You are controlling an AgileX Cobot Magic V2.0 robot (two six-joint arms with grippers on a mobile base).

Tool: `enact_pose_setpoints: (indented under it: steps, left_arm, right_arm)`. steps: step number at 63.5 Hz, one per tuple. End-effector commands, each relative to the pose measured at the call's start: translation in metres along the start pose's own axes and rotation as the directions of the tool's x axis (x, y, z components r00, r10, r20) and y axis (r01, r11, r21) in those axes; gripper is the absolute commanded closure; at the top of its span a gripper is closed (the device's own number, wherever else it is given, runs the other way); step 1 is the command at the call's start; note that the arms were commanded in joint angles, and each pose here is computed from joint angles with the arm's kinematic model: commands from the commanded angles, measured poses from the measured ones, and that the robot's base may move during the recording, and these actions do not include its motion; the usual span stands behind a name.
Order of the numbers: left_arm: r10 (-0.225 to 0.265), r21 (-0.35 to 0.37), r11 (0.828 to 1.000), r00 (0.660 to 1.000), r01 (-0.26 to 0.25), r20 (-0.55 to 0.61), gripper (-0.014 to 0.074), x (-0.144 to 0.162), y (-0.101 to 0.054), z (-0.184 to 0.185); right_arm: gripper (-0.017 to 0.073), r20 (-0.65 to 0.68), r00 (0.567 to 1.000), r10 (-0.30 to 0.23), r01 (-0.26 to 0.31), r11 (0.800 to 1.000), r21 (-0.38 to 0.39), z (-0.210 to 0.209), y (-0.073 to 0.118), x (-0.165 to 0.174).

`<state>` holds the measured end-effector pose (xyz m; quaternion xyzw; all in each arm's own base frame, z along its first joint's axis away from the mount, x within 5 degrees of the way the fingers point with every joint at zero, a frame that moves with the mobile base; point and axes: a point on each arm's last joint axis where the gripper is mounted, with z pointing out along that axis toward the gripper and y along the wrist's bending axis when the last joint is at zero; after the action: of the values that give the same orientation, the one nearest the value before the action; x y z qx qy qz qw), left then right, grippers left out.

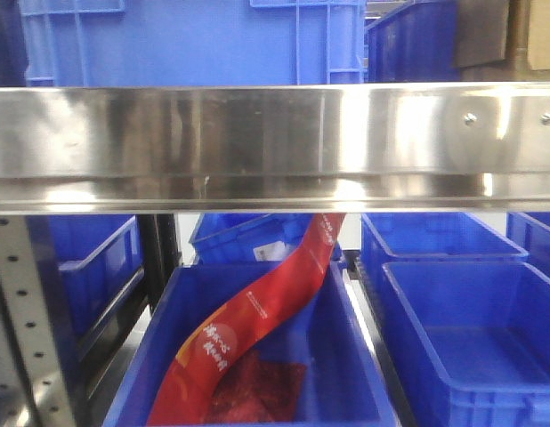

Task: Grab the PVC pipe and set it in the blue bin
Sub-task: 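Move the held pipe piece over the blue bin on the shelf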

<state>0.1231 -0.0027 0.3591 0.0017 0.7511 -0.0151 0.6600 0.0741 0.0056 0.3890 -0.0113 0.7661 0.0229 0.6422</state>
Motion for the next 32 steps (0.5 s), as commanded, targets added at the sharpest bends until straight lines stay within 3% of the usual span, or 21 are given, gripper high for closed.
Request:
enact_pose_setpoints:
  steps: [1, 32]
  left_arm:
    - [-0.003, 0.005, 1.000, 1.000, 0.003, 0.031, 0.0704, -0.0025, -0.0006, -0.0007]
    - [-0.003, 0.005, 1.000, 1.000, 0.003, 0.031, 0.0704, -0.0025, -0.0006, -0.0007]
  right_arm:
    - [0.0728, 0.028, 1.000, -0.005, 0.005, 1.000, 0.007, -0.0006, -0.0006, -0.0018]
    - [0.0728, 0.028, 1.000, -0.005, 0.005, 1.000, 0.007, -0.0006, -0.0006, -0.0018]
